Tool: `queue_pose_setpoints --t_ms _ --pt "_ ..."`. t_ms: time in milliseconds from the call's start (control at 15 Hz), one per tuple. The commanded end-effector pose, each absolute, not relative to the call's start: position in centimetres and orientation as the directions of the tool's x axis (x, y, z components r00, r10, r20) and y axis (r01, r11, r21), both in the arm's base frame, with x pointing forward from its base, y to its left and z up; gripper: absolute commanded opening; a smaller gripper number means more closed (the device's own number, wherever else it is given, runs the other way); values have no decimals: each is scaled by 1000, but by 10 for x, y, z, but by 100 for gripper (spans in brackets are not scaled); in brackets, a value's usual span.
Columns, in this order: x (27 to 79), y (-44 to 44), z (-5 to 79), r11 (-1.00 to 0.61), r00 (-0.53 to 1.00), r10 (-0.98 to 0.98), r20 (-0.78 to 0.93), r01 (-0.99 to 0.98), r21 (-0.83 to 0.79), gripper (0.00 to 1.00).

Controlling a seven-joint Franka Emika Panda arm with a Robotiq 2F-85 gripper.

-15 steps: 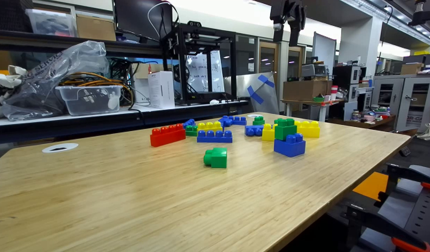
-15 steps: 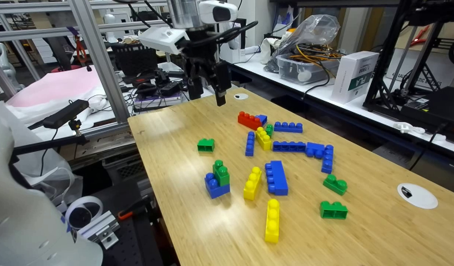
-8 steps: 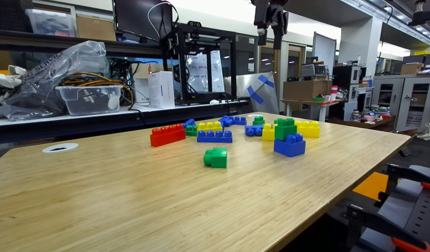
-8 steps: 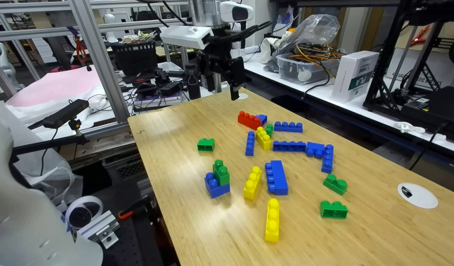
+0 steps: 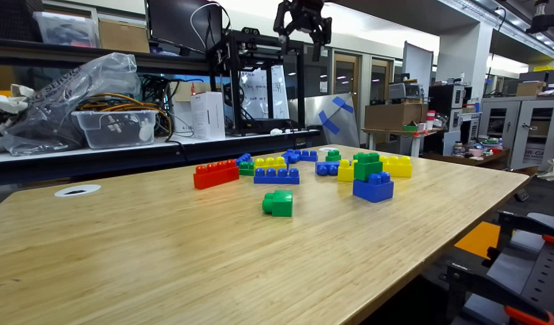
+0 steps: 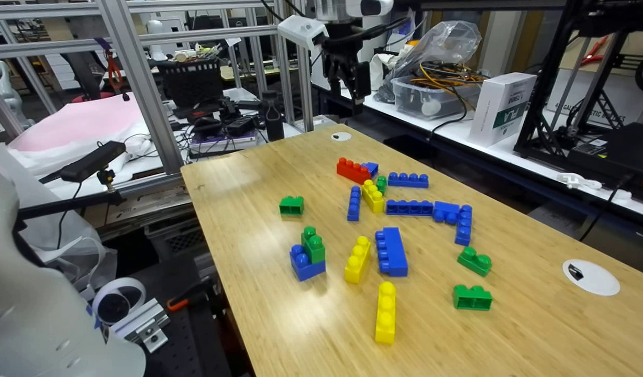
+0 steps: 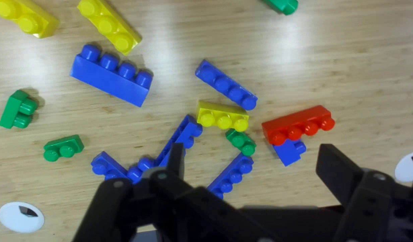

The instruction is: Move one of the blue building blocks in the back forward

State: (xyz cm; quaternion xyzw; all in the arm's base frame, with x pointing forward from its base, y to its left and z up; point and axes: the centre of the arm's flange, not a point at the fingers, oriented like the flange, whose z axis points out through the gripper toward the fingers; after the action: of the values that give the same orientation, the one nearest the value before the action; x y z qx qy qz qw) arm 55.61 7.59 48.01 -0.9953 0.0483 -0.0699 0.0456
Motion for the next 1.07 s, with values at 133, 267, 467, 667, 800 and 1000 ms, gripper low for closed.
queue_pose_setpoints --t_ms 133,267,467,667,800,1000 --pt "633 92 471 -906 911 -403 88 -383 -182 100" --pt "655 89 458 -852 861 -504 59 -486 -193 100" --pt "682 76 435 -768 781 -625 14 -610 -195 100" --pt "701 60 409 -699 712 -702 -9 -692 -183 100" --pt "710 53 394 -662 675 -737 -28 -730 -167 100" --pt "718 45 371 -628 639 -767 -49 -765 -144 100"
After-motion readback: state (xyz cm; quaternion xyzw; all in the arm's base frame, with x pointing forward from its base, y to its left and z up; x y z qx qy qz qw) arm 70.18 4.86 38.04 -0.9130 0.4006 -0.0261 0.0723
